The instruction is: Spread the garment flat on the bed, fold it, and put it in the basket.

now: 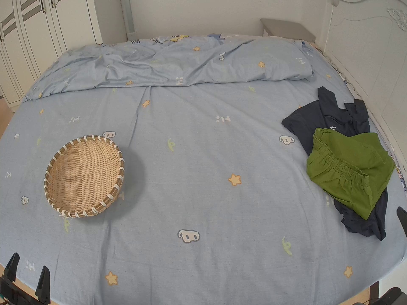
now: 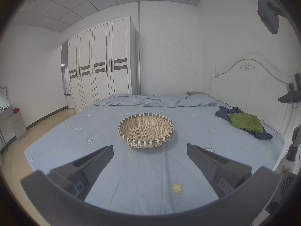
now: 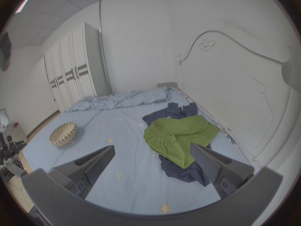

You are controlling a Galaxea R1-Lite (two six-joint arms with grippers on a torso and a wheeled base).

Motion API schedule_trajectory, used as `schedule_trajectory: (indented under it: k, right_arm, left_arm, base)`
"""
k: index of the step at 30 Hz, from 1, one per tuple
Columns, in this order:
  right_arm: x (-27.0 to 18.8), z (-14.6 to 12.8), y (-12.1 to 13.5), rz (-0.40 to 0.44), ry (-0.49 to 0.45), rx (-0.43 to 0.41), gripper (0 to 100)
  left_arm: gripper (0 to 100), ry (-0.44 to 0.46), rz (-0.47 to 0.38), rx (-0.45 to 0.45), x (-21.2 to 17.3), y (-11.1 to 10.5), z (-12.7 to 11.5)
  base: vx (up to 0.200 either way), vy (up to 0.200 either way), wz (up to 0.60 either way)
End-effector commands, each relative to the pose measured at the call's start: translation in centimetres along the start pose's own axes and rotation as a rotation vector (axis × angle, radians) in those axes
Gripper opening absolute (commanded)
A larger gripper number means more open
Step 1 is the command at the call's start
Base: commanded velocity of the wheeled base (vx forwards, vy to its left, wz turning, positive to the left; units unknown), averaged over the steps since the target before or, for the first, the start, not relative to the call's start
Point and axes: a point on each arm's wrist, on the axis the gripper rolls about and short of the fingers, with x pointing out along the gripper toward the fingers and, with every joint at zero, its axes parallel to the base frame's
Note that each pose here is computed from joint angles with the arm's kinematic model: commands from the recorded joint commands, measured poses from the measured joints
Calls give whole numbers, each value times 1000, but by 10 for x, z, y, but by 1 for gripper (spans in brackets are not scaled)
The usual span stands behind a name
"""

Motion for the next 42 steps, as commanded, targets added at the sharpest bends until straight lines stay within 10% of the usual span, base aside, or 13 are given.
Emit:
schedule_trajectory:
  k: [1, 13, 42]
  right_arm:
    - [82, 18, -2, -84, 312, -66, 100]
    - [181, 19, -16, -142, 472, -82, 100]
    - [250, -18, -44, -189, 560, -64, 100]
  left_arm:
    - [100, 3, 1, 0, 0, 0, -5]
    - [100, 3, 1, 0, 0, 0, -5]
    - [100, 3, 1, 0, 0, 0, -5]
  base:
    - [0, 0, 0]
    - [0, 0, 0]
    - [0, 0, 0]
